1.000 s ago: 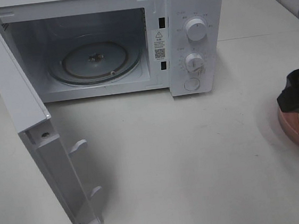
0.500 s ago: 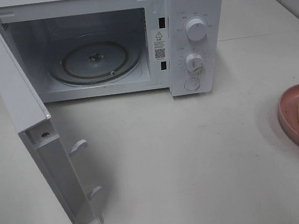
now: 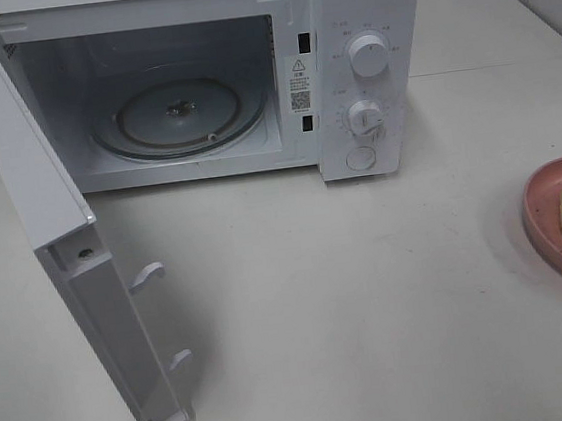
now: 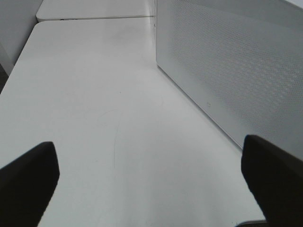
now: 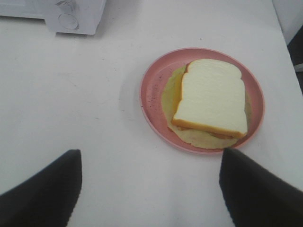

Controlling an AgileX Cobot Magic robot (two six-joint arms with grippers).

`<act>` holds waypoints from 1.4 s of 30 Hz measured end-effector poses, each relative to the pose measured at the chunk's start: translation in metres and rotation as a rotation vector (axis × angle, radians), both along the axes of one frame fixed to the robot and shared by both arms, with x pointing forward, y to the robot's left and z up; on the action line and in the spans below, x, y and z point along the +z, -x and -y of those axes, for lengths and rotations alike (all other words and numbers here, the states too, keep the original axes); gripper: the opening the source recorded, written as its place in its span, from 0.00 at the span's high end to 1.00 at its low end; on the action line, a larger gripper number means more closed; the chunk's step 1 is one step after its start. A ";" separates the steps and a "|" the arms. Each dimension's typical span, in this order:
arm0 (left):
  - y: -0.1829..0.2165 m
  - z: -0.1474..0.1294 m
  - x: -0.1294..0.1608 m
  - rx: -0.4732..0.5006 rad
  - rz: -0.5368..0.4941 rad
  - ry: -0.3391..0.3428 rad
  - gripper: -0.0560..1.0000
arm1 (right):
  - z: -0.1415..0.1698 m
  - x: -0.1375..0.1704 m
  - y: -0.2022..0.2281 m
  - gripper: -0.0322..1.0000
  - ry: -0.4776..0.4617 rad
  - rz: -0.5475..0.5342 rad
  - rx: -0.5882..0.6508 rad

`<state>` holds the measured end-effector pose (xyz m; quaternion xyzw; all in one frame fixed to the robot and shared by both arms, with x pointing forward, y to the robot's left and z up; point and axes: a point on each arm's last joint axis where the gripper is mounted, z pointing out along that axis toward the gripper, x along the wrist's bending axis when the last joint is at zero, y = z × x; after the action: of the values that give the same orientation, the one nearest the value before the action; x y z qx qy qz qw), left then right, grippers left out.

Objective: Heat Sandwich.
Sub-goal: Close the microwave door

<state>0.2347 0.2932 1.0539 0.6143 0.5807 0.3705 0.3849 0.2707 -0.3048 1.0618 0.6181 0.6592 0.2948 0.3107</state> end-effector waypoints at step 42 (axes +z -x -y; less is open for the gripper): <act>0.000 0.000 0.000 0.000 0.000 0.000 0.01 | 0.000 -0.013 0.042 0.23 -0.076 0.153 -0.143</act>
<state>0.2347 0.2932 1.0539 0.6143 0.5807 0.3705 0.3849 0.2289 -0.3044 1.0485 0.6504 0.5763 0.3430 0.3567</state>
